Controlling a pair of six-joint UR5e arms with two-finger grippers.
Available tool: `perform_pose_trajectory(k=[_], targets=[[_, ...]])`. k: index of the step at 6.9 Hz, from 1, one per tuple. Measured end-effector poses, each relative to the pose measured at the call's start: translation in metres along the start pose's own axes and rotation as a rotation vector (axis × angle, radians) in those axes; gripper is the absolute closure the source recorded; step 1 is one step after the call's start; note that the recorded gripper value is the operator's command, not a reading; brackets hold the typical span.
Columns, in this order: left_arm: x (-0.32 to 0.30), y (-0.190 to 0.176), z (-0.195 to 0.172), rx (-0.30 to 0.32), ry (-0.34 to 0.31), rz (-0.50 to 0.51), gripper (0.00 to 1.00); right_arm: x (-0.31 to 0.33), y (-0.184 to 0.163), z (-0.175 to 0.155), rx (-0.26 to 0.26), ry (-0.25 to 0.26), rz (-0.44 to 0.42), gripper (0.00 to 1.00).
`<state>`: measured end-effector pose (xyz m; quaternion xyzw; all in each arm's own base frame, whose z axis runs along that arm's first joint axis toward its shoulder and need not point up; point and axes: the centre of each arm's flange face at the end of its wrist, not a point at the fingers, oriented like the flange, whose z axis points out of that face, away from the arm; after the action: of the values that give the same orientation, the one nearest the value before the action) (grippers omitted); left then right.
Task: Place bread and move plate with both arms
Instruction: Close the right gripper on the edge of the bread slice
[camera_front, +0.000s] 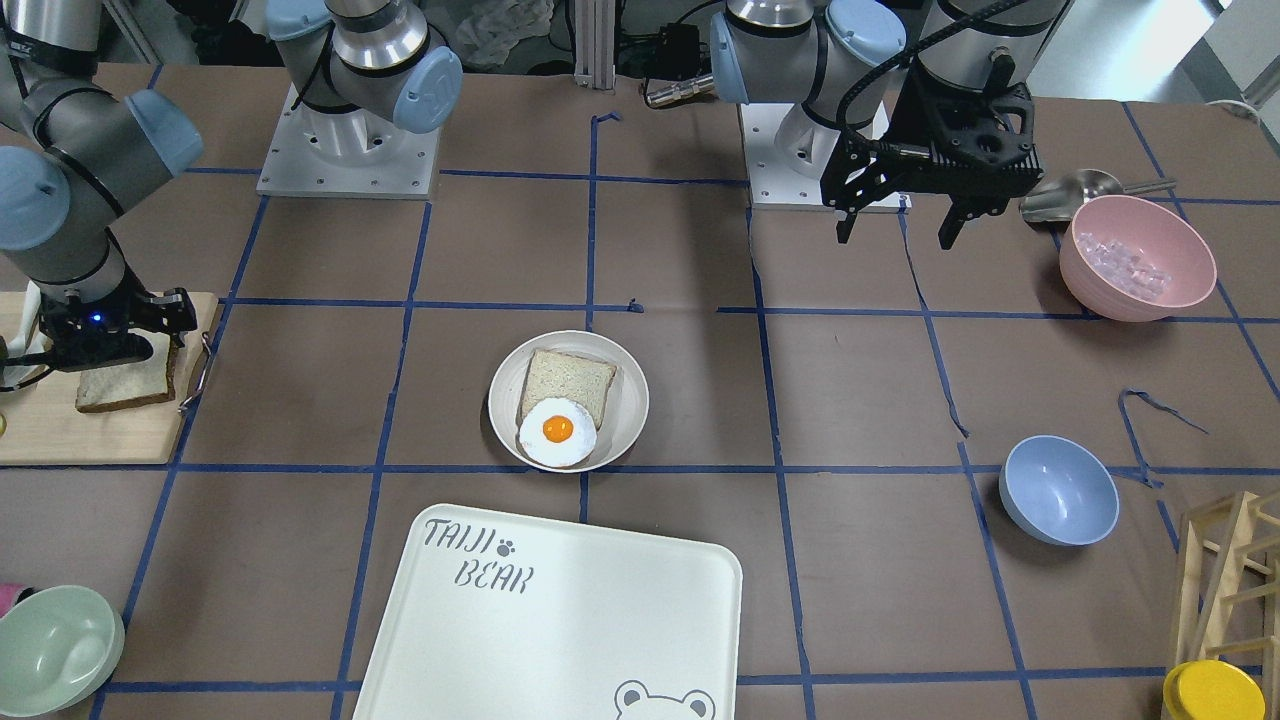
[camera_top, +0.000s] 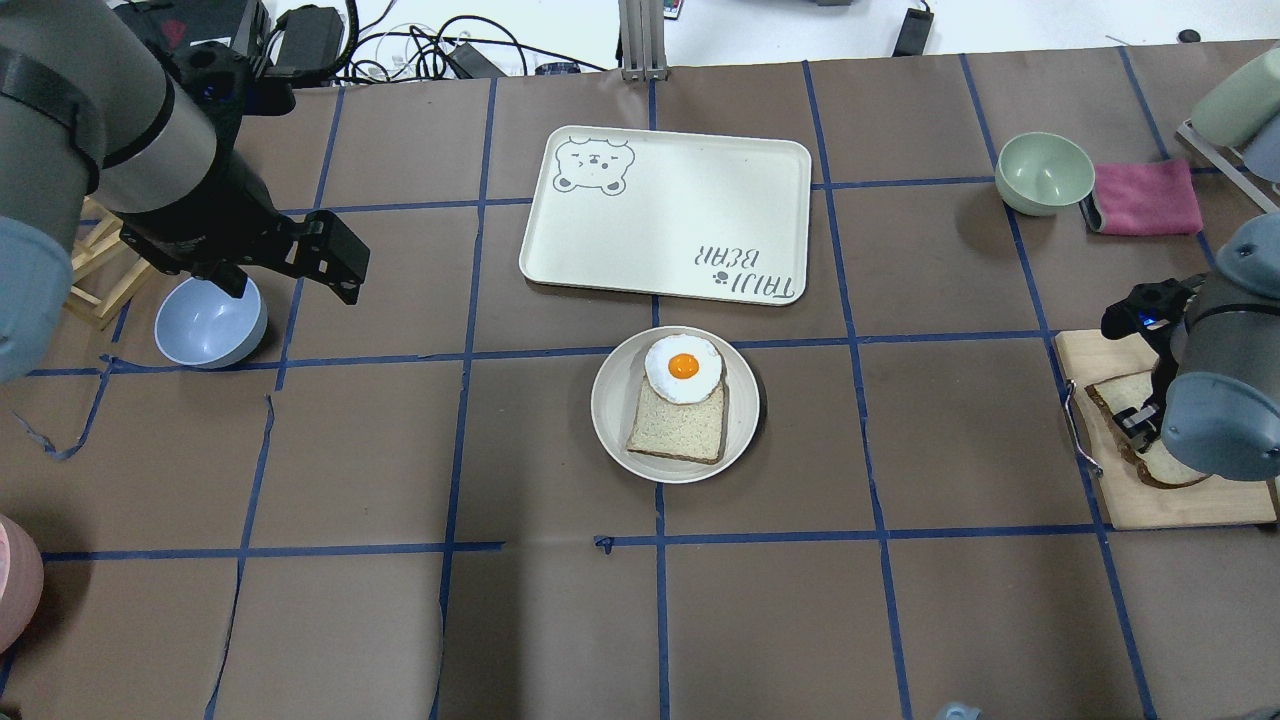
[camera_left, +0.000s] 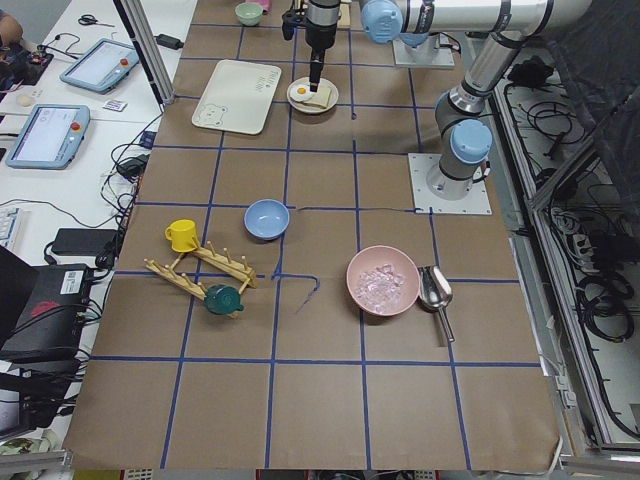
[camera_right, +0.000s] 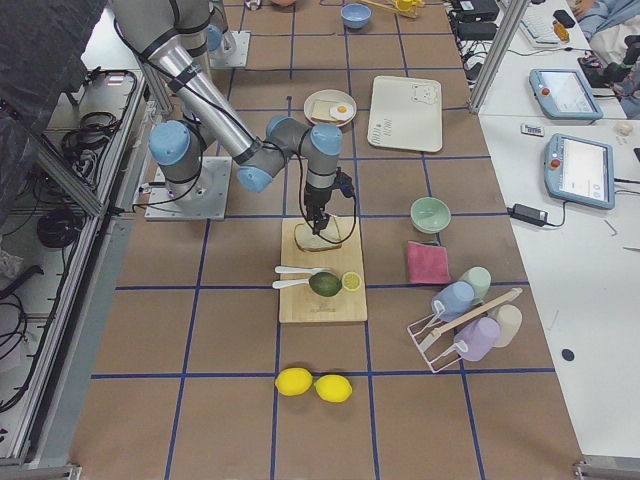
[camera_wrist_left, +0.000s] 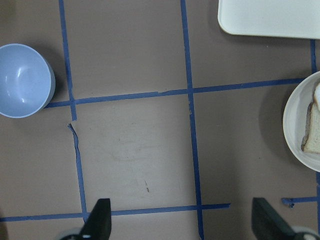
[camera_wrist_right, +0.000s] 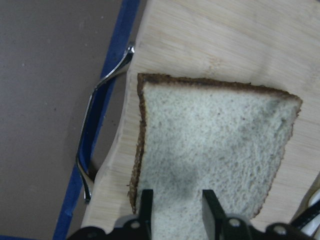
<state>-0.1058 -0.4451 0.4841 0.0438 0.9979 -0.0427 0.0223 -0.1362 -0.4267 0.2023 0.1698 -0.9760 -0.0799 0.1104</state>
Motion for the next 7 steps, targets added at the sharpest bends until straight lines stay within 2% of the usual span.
perform_pose_trajectory(k=[4,7], targets=[[0.0,0.0,0.001,-0.002,0.0,0.0,0.0,-0.006,-0.003,-0.005,0.031,-0.022,-0.001,0.56],[0.0,0.0,0.001,-0.003,0.0,0.0,0.0,-0.014,-0.001,0.002,0.03,-0.048,0.014,0.56]])
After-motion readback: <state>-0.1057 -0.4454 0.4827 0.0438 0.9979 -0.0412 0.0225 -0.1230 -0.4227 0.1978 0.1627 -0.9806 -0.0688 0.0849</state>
